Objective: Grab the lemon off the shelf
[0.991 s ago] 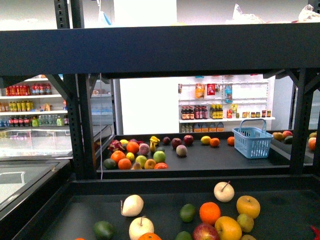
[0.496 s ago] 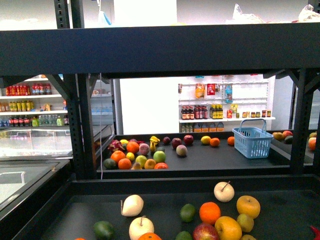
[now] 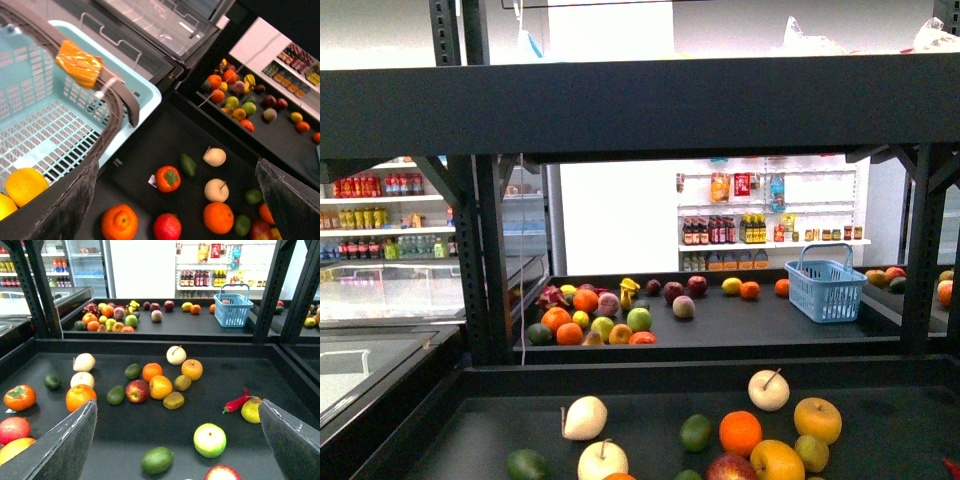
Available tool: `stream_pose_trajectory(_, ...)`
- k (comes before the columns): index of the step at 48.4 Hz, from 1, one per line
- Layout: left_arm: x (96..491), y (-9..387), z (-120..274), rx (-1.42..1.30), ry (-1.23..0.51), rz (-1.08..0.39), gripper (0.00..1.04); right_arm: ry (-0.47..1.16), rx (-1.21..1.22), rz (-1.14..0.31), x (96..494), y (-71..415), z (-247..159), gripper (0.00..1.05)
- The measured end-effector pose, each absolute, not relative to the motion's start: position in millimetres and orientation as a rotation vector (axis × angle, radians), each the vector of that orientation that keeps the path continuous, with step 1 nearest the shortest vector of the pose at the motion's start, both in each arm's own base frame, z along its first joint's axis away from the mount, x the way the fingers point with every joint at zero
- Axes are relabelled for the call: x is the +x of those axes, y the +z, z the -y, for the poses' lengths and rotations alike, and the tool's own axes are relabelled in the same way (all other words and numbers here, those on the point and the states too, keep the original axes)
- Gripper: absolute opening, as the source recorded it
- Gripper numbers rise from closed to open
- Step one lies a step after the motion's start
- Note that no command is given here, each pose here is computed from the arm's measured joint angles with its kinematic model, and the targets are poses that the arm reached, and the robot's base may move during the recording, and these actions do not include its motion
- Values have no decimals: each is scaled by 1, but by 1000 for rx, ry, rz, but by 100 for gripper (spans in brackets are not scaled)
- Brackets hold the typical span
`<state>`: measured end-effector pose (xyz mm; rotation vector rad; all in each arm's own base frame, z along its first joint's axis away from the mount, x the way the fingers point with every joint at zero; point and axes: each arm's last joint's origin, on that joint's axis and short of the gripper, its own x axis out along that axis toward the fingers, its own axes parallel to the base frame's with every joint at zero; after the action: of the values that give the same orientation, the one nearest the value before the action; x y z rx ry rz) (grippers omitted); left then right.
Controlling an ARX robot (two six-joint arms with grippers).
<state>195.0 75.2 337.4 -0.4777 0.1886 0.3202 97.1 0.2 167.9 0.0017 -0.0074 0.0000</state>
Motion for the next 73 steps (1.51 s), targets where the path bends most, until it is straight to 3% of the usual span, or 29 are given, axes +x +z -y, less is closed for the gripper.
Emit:
stream_pose_trajectory(4, 175, 323, -50, -304, 258, -138, 97, 0, 2, 7, 97, 168, 0, 97)
stream_pose_trajectory(6, 169, 317, -42, -230, 168, -89, 92, 0, 2, 7, 97, 168, 0, 97)
stream_pose_trajectory(10, 148, 277, -15, -66, 31, 37, 69, 1, 2, 7, 97, 168, 0, 97)
stream_pose_trajectory(15, 138, 229, 0, -26, -7, -12, 42, 0, 2, 7, 97, 168, 0, 97)
stream_pose_trajectory(22, 128, 210, 0, -16, 2, -1, 3, 0, 2, 7, 97, 168, 0, 97)
stream_pose_trajectory(56, 102, 166, 0, -11, 2, -23, 2, 0, 2, 8, 97, 168, 0, 97)
stream_pose_trajectory(69, 97, 167, 0, -10, 2, 8, 2, 2, 2, 9, 97, 168, 0, 97)
stream_pose_trajectory(73, 97, 167, 0, -10, 2, 7, 14, 2, 2, 9, 97, 168, 0, 97)
